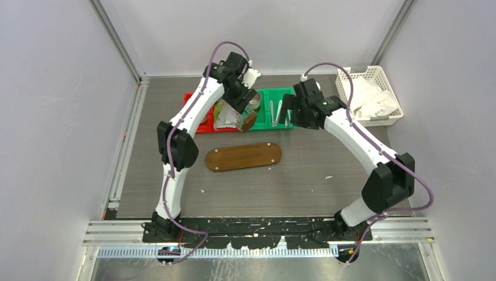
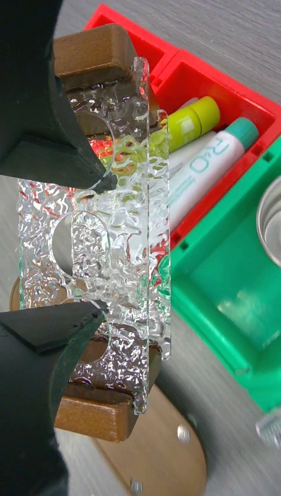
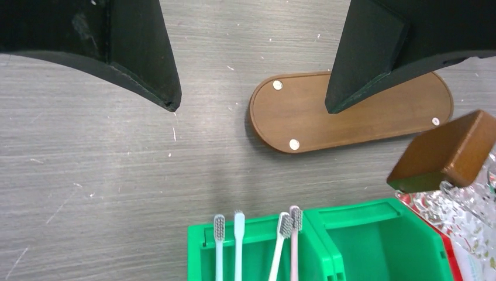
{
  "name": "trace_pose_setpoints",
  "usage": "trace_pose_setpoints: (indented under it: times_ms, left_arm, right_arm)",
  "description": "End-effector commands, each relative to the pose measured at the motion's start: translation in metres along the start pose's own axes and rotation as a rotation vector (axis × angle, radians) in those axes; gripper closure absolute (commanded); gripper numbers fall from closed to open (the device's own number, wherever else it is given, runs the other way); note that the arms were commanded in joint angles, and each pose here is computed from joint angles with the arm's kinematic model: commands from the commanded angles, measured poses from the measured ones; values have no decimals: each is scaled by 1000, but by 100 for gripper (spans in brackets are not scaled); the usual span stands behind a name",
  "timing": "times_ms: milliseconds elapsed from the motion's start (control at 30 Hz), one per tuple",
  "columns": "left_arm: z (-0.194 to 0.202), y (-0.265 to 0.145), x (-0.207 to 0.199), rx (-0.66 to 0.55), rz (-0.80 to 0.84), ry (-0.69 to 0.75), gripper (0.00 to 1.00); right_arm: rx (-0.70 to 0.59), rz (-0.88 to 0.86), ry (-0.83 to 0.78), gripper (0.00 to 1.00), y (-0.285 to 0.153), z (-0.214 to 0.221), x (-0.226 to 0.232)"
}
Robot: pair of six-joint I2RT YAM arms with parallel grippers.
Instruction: Prepare toiletry sets of a toothbrush and toothpaste on the tray
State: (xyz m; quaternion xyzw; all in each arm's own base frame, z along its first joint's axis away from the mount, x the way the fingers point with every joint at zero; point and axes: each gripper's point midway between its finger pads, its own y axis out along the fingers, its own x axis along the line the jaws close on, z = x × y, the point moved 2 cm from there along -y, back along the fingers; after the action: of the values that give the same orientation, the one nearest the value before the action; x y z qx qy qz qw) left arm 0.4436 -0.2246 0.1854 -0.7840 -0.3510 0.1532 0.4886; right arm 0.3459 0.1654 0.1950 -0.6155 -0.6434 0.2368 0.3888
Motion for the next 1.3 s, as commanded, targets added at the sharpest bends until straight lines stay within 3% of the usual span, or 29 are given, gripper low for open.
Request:
trace_pose_setpoints:
  times_ms: [0, 300, 467, 633, 800, 1067, 1267]
  left_arm:
    - [-39, -86, -25, -168, -126, -81, 54]
    - [-25, -114, -65, -175, -217, -380, 54]
    - [3, -110, -74, -175, -267, -614, 56]
    - [35, -90, -81, -96, -326, -793, 57]
    - [49, -66, -94, 1, -381, -898, 58]
    - [40, -37, -114, -65, -362, -991, 55]
    - [51, -11, -128, -14, -366, -999, 53]
  right_arm:
    - [-101, -78, 53, 0, -37, -12, 4]
    - [-72, -58, 47, 0, -67, 4, -10]
    - [-48, -31, 46, 0, -76, 16, -20]
    - [-62, -40, 69, 0, -87, 26, -27]
    - [-42, -43, 86, 0, -89, 35, -30]
    - [-17, -23, 75, 0, -83, 55, -42]
    - [8, -30, 70, 0, -74, 67, -43]
